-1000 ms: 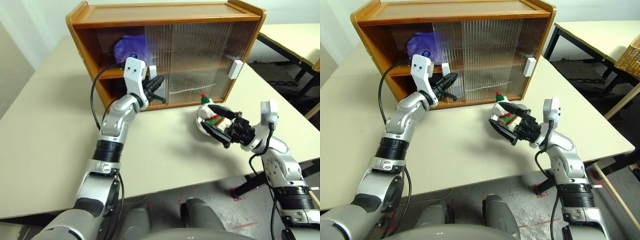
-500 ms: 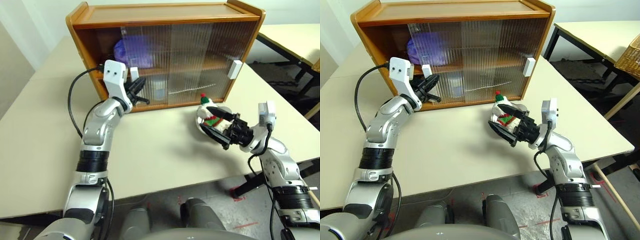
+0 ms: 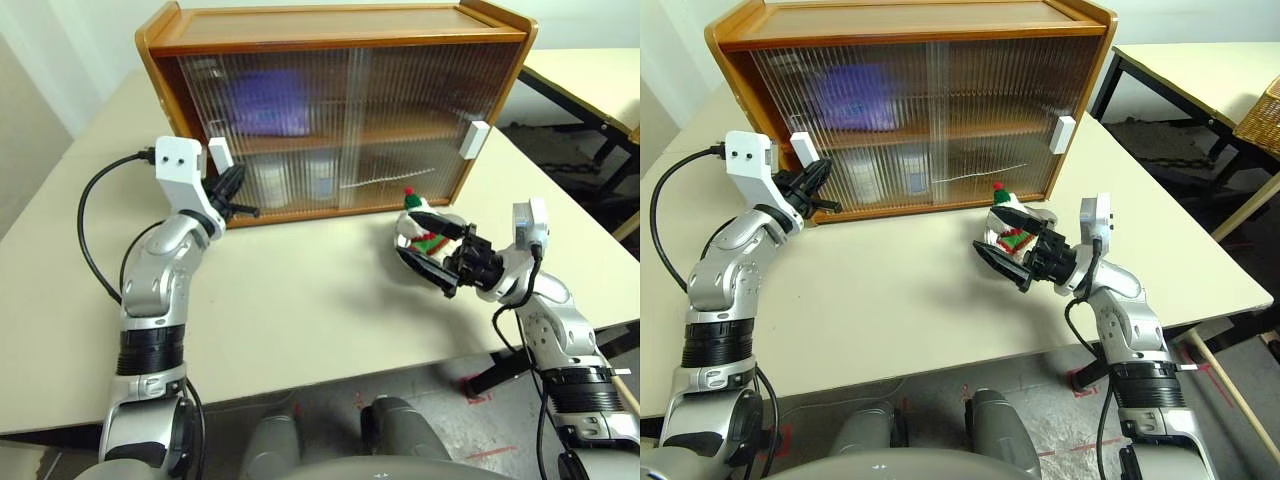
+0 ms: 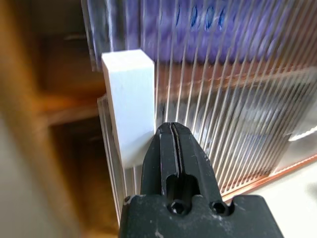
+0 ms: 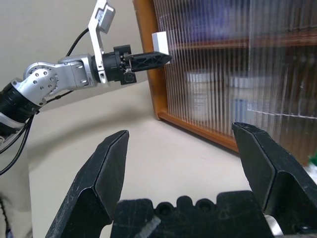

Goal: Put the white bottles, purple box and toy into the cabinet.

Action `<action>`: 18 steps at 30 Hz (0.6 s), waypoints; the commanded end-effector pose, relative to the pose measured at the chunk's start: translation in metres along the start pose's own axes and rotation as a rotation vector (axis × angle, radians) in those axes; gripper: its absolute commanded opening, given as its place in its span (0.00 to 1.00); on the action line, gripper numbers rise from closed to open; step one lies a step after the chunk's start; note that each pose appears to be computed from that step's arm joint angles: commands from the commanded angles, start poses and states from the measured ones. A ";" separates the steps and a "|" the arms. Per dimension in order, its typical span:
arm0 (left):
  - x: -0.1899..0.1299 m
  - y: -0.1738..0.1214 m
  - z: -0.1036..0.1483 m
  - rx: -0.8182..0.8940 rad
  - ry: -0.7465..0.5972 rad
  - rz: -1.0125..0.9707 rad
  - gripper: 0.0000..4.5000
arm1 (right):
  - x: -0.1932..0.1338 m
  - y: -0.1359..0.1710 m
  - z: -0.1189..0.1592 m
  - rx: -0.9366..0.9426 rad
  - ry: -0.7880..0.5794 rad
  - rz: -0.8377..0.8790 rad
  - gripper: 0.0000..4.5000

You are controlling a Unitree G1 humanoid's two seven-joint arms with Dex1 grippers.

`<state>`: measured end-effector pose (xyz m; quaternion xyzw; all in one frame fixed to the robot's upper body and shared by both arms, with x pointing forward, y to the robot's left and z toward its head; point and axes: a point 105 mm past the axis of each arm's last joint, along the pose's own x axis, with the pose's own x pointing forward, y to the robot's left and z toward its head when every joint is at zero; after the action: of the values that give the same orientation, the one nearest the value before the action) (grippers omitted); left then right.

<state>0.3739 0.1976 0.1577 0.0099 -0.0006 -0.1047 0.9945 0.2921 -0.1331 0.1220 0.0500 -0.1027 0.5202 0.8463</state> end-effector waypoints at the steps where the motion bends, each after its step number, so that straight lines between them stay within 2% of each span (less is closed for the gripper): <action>1: -0.012 0.022 -0.002 0.011 0.016 0.086 0.02 | 0.002 -0.001 -0.003 0.011 0.000 0.013 1.00; 8: -0.018 0.029 -0.003 0.038 0.022 0.114 0.02 | 0.004 -0.001 -0.004 0.014 0.001 0.025 1.00; 14: -0.016 0.021 0.000 -0.015 0.004 0.099 0.02 | 0.006 -0.002 -0.001 0.010 0.001 0.029 1.00; 16: -0.016 0.015 0.003 -0.023 -0.018 0.069 0.10 | 0.005 -0.003 0.000 0.006 0.003 0.024 1.00; 18: -0.015 0.012 0.006 -0.023 -0.037 0.055 0.22 | 0.003 -0.005 0.003 -0.003 0.003 0.016 1.00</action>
<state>0.3638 0.2029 0.1599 -0.0055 -0.0068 -0.0948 0.9955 0.2959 -0.1299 0.1210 0.0564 -0.1002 0.5285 0.8411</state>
